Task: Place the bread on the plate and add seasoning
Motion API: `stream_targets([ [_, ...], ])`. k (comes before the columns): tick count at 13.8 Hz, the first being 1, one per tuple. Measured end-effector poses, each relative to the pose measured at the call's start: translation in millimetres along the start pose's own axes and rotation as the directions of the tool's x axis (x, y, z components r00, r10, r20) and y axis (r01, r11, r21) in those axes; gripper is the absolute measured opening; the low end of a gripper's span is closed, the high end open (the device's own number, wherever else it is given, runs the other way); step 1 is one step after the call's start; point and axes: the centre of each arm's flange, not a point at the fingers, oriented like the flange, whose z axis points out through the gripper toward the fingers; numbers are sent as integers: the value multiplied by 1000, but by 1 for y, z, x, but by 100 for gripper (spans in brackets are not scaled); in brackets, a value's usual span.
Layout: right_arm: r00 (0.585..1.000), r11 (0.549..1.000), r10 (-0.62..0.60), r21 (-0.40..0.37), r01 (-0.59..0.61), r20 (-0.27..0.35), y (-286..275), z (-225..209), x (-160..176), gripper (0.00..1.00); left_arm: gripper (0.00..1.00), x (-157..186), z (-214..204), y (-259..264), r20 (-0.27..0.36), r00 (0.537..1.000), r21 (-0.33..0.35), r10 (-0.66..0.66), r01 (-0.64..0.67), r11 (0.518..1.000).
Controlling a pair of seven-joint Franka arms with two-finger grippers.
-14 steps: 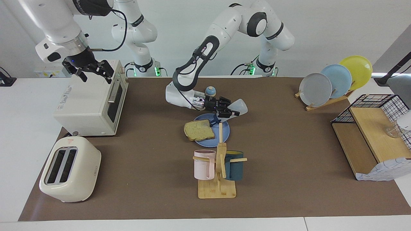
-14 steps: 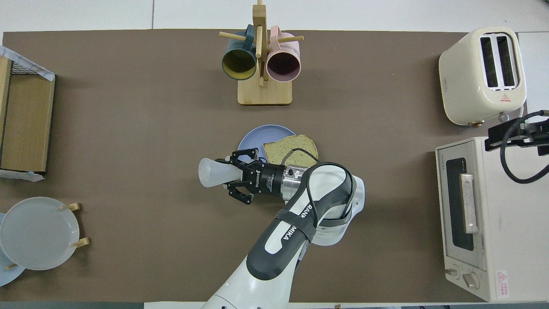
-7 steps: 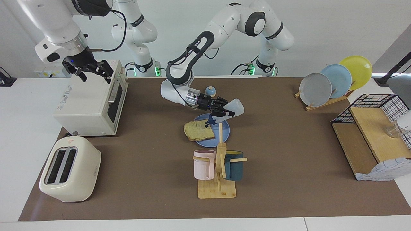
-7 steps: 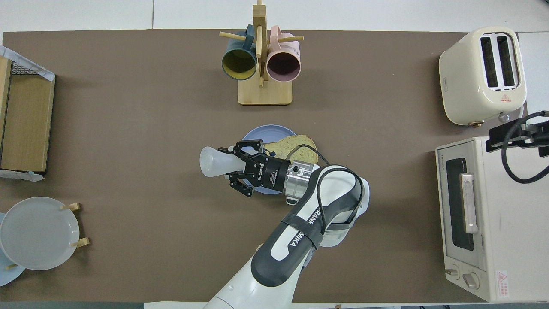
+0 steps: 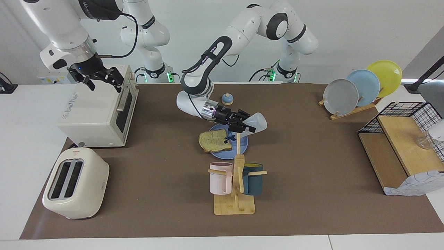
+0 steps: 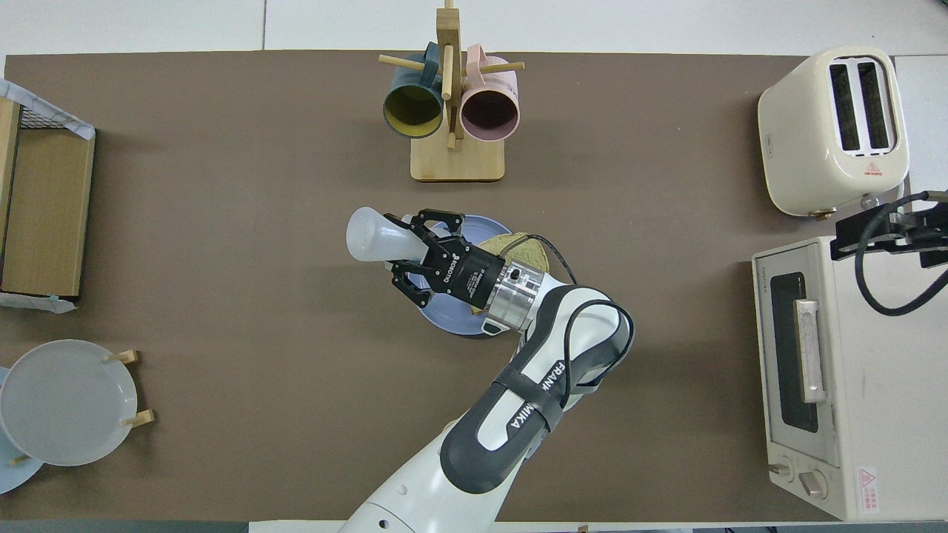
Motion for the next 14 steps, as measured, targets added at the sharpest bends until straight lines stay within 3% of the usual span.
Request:
stream_targets([
  [4,1000,1000,2,1,-2,0,1,0,0,100,49,3,7,-1,6,1000,8,15,-15,1000],
  [10,1000,1000,2,1,-2,-1,1,0,0,100,49,-8,-68,29,3,1000,104,28,-28,994],
  [14,1000,1000,2,1,-2,-1,1,0,0,100,49,1,-35,24,30,999,64,44,-46,997],
])
